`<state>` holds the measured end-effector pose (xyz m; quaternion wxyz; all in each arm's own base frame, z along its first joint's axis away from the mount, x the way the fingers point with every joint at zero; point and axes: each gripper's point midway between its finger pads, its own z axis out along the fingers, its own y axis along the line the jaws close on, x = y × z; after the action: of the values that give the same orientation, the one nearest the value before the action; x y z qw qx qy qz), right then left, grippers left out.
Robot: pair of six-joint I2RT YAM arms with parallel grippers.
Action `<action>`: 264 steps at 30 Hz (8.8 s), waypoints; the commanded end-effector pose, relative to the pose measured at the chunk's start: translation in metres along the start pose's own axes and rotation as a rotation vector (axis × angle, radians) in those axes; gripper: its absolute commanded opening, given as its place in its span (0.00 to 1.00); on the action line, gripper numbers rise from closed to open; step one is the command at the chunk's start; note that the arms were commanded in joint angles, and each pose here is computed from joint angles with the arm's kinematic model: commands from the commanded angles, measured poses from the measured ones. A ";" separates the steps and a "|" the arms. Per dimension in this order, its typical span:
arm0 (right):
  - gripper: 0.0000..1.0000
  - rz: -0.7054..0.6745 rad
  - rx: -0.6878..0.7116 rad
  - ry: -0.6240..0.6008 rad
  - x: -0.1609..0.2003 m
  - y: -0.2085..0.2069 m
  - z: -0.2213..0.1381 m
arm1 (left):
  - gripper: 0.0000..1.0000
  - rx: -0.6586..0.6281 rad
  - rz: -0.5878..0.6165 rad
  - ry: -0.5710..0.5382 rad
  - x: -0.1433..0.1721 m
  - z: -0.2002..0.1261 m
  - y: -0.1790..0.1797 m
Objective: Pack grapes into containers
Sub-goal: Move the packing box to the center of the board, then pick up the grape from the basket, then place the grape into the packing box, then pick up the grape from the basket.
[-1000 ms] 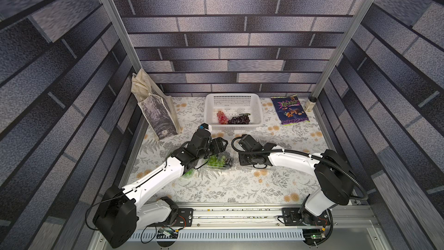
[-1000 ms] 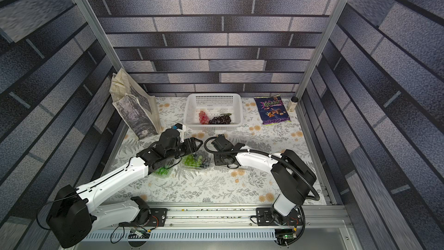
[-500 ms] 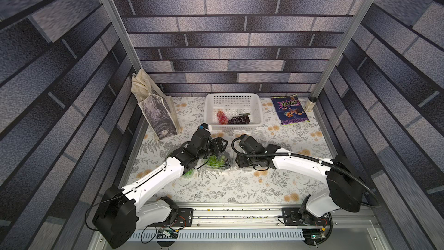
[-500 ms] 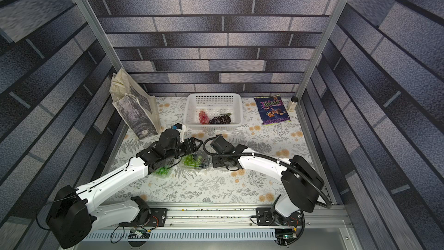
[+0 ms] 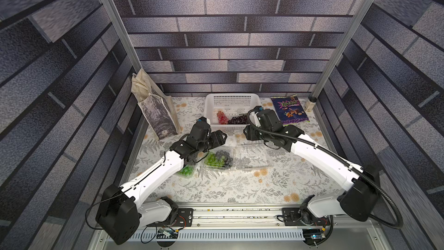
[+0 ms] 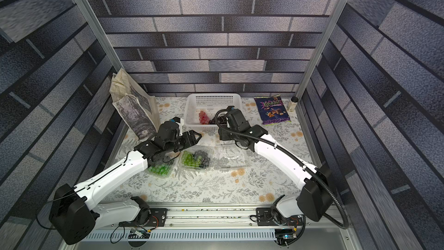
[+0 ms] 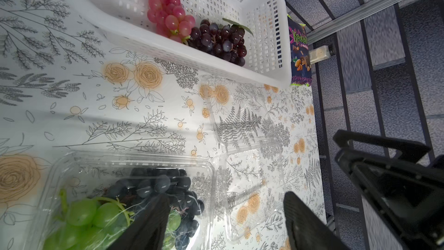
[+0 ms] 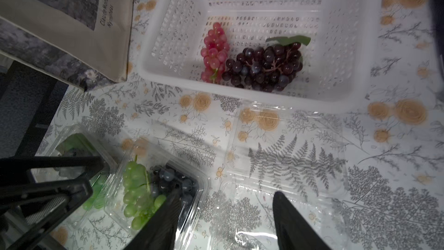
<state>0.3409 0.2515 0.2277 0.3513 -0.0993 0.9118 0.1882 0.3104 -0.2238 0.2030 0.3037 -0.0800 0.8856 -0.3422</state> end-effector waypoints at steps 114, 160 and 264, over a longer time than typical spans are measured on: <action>0.00 0.169 -0.178 -0.050 0.072 -0.010 -0.033 | 0.90 0.038 0.052 0.084 0.019 0.019 -0.026; 0.19 0.157 0.022 0.090 0.153 -0.055 0.018 | 0.90 0.010 0.055 0.139 0.037 0.038 -0.018; 0.00 0.023 -0.306 0.118 -0.082 0.022 0.191 | 0.89 -0.118 -0.162 0.039 -0.060 0.015 0.069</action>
<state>0.5034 0.3597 0.0884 0.2129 -0.1343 0.9137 0.3192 0.3738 -0.1594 0.1760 0.2488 -0.1659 0.9033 -0.3075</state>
